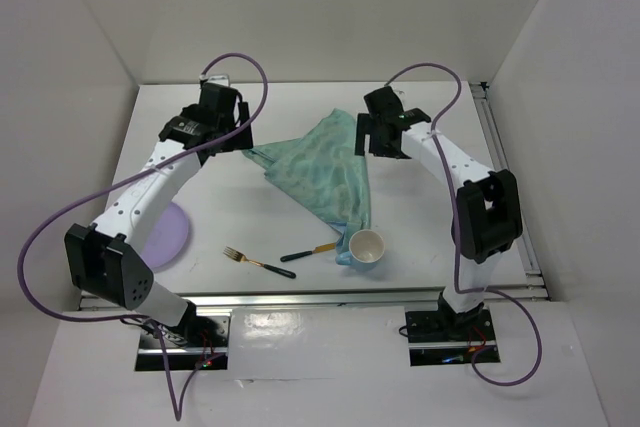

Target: Set the dinner table for one person

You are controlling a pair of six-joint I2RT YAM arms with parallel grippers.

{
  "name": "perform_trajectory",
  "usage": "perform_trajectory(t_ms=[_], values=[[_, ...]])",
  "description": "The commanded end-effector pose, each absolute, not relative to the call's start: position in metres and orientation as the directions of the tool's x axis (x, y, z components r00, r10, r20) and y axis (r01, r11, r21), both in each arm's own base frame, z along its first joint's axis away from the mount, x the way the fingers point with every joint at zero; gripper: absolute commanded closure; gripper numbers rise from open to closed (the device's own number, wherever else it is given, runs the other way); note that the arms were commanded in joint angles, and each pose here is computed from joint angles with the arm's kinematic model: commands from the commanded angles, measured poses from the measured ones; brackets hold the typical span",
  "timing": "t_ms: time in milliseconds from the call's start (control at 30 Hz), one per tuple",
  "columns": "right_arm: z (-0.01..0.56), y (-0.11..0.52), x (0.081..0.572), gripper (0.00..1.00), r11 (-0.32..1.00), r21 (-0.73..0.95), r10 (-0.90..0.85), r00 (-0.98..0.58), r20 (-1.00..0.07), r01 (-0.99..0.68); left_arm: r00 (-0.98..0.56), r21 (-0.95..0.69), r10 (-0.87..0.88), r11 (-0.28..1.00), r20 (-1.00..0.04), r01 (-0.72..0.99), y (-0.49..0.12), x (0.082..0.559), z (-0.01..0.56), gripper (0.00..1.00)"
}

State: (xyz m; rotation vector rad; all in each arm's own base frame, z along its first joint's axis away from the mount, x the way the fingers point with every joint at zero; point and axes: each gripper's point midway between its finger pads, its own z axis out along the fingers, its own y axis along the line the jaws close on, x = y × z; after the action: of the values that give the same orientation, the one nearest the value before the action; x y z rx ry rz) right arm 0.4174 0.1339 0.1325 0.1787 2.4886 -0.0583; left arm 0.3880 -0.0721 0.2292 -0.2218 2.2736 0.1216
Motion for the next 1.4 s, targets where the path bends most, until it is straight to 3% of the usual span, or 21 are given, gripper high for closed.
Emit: perform_trajectory(t_ms=[0, 133, 300, 467, 800, 1100, 1267, 1300, 1367], values=[[0.163, 0.164, 0.409, 0.01, 0.995, 0.084, 0.014, -0.741, -0.671, -0.057, -0.654, -0.019, -0.138, 0.982, -0.743, -0.186, -0.080, 0.392, 0.224, 0.03], [0.152, 0.205, 0.387, 0.01, 0.951, 0.158, -0.110, -0.767, -0.633, -0.267, -0.685, -0.040, -0.149, 0.984, -0.714, -0.173, -0.084, 0.392, 0.213, 0.05], [0.115, 0.238, 0.354, 0.01, 0.908, 0.102, -0.291, -0.787, -0.544, -0.407, -0.766, -0.059, -0.140, 0.989, -0.628, -0.132, -0.096, 0.392, 0.183, 0.06], [0.088, 0.243, 0.320, 0.01, 0.891, 0.075, -0.372, -0.815, -0.445, -0.448, -0.866, -0.057, -0.140, 0.990, -0.480, -0.129, -0.099, 0.397, 0.139, 0.07], [0.066, 0.253, 0.277, 0.01, 0.839, 0.034, -0.501, -0.795, -0.343, -0.543, -0.886, -0.179, -0.321, 0.945, -0.335, -0.275, -0.085, 0.448, 0.088, 0.02], [0.038, 0.242, 0.269, 0.01, 0.843, -0.031, -0.524, -0.807, -0.273, -0.537, -0.865, -0.302, -0.402, 0.900, -0.299, -0.314, -0.093, 0.500, 0.069, 0.01], [0.023, 0.243, 0.269, 0.23, 0.848, -0.030, -0.518, -0.816, -0.256, -0.529, -0.878, -0.300, -0.417, 0.890, -0.235, -0.342, -0.099, 0.515, 0.033, 0.17], [0.018, 0.242, 0.268, 0.34, 0.848, -0.033, -0.521, -0.819, -0.243, -0.529, -0.877, -0.302, -0.417, 0.890, -0.238, -0.341, -0.099, 0.516, 0.037, 0.20], [0.019, 0.243, 0.273, 0.47, 0.849, -0.045, -0.520, -0.817, -0.249, -0.526, -0.867, -0.322, -0.432, 0.881, -0.248, -0.347, -0.097, 0.522, 0.038, 0.28]])
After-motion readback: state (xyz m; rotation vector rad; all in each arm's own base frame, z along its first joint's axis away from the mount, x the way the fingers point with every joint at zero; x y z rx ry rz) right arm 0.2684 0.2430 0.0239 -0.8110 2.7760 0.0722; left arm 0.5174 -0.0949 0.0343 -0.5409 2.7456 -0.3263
